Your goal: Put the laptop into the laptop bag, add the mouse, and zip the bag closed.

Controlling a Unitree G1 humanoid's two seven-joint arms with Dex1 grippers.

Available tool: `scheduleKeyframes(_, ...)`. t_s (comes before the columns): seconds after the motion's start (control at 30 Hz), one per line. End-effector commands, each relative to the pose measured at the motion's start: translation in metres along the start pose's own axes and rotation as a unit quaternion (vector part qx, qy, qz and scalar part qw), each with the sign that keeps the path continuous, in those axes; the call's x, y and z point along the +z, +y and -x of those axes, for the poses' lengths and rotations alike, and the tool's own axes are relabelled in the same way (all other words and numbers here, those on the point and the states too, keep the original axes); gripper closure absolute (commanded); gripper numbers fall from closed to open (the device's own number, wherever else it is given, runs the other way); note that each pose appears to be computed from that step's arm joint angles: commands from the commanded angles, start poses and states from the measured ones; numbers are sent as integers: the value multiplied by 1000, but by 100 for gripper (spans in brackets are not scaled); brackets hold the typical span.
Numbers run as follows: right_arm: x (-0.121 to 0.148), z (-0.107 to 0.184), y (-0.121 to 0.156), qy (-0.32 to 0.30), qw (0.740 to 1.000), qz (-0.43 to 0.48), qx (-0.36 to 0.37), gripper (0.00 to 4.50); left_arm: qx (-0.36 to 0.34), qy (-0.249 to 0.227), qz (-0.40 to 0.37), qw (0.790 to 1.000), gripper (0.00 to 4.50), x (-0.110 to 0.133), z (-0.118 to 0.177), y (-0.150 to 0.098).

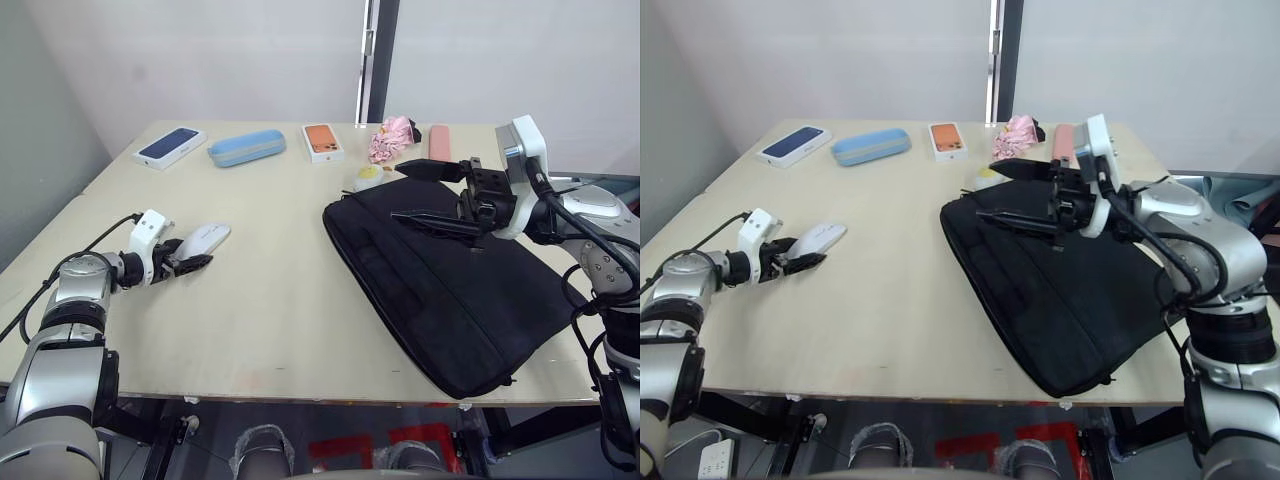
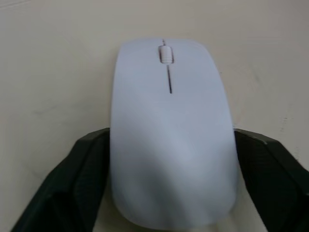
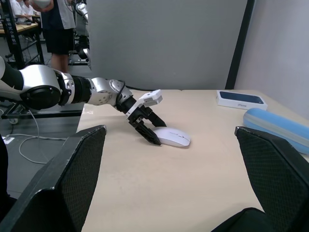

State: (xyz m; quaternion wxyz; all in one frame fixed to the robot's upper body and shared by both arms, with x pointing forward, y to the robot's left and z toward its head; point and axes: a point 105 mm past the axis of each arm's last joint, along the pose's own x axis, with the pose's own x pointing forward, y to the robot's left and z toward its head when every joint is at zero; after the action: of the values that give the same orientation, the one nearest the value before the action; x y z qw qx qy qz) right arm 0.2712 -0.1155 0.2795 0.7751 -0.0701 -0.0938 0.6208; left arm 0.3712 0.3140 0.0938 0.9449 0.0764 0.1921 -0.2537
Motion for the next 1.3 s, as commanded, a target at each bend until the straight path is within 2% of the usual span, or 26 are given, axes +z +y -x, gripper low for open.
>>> scheduleKeyframes(0.03,9,3,2,-3,1000,30,-4,0,0,-11,-8,1000,171,10,2,2)
scheduleKeyframes(0.17,8,2,2,-2,999,32,-4,0,-5,-19,-9,1000,171,13,4,3)
scheduleKeyframes(0.27,5,1,1,5,999,37,-8,0,-13,-51,-20,998,171,27,8,3)
scheduleKeyframes(0.4,-8,1,-4,48,995,72,-44,0,-39,-79,-52,995,171,40,15,-3)
scheduleKeyframes(0.63,-54,-5,-6,163,984,58,-37,0,-111,-96,-111,983,171,58,33,-32)
scheduleKeyframes(0.77,-69,-15,0,179,982,53,-35,0,-156,-102,-133,973,171,69,42,-64)
scheduleKeyframes(0.9,-87,-21,10,207,976,60,-21,0,-183,-98,-138,968,171,67,47,-93)
scheduleKeyframes(1.07,-105,-32,11,229,970,70,-31,0,-218,-76,-149,961,171,48,45,-131)
scheduleKeyframes(1.3,-135,-46,17,272,955,109,-45,0,-219,-68,-141,963,171,39,50,-140)
